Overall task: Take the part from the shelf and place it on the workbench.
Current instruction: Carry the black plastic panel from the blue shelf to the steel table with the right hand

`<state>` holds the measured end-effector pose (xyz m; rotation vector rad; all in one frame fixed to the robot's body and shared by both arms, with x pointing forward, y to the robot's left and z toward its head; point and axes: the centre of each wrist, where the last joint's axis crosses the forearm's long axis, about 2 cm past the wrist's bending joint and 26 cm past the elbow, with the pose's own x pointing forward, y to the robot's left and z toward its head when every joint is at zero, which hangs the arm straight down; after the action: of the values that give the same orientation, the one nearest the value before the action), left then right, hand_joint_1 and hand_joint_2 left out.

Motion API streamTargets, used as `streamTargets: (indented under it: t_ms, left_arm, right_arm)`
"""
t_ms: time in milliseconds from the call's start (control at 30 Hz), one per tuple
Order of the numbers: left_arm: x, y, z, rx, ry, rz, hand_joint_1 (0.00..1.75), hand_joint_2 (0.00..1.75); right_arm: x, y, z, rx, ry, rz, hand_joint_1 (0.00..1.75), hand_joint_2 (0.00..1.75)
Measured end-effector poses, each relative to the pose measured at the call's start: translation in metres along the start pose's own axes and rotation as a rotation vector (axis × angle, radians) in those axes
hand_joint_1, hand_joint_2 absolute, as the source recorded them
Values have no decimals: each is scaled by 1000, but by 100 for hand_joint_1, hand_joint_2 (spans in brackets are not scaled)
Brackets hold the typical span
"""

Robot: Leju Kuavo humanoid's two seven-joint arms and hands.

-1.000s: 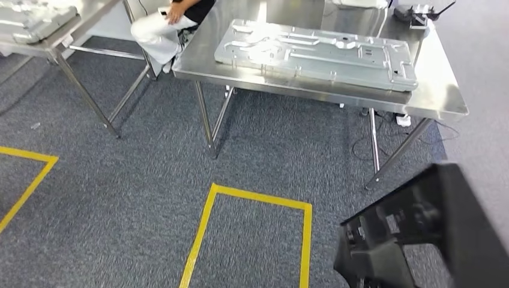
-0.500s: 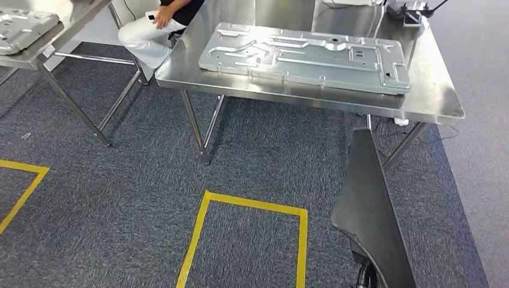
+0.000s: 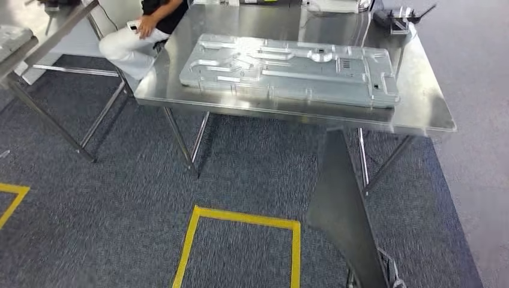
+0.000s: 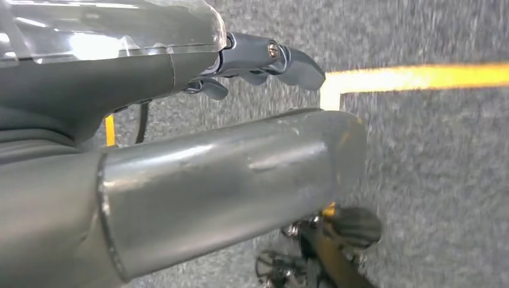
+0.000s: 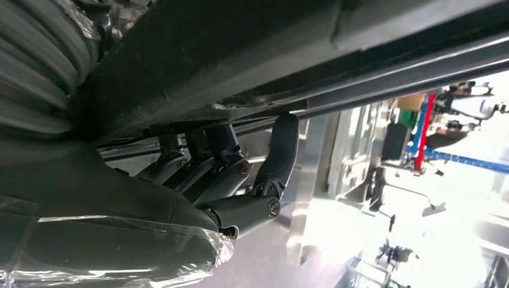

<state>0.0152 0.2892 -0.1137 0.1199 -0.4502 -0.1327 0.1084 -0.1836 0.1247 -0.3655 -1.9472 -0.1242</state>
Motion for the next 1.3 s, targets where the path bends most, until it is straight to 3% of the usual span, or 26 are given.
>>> streamTargets:
  t_ms: [1300]
  left_arm:
    - [2, -2, 0, -6, 10, 2, 0, 0]
  right_arm:
    - [-5, 6, 4, 59, 42, 5, 175, 175]
